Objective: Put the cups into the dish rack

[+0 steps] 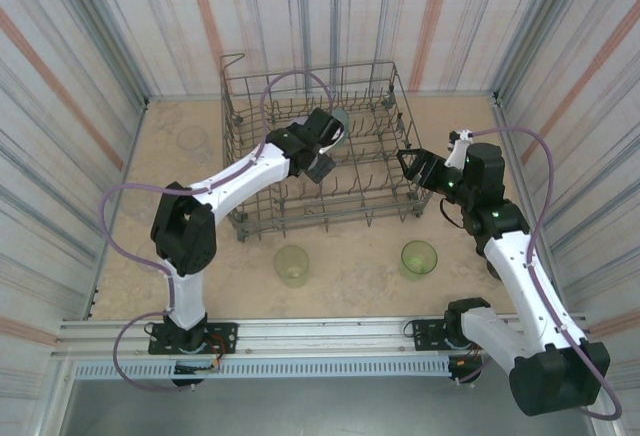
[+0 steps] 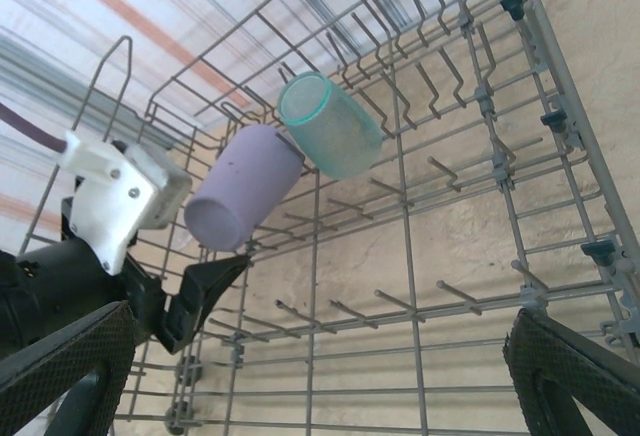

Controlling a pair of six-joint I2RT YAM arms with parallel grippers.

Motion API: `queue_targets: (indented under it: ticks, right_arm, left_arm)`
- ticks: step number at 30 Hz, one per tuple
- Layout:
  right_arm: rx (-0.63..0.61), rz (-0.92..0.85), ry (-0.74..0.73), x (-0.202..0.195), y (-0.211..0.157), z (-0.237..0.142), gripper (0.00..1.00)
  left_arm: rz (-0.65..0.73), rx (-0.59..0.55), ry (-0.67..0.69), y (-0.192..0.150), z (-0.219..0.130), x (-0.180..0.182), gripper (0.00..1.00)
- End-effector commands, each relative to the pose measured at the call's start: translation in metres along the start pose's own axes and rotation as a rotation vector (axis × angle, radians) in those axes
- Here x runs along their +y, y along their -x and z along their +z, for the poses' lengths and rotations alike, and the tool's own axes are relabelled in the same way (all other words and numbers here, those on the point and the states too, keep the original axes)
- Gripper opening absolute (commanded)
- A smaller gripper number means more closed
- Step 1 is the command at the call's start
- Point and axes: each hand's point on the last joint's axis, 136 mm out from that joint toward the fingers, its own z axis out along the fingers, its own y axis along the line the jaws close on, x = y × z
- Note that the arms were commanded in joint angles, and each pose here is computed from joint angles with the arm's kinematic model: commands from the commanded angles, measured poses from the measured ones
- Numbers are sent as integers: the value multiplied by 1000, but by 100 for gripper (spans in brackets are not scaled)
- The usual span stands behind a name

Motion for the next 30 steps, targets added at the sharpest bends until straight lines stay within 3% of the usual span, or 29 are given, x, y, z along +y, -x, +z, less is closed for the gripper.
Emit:
queue_targets:
  ticks: [1,7,30]
  right_arm:
    - [2,23,-8,1,-3,-2,99]
    - [2,19,-7,3,-3,-1,99]
    - [-2,12,-8,4,-1,-2,99]
  left_arm:
    - [21,1,56,-2,-2,11,99]
    - [-17,28,138,-2,9,28,98]
    - [-120,-29,144,25,17,52,85]
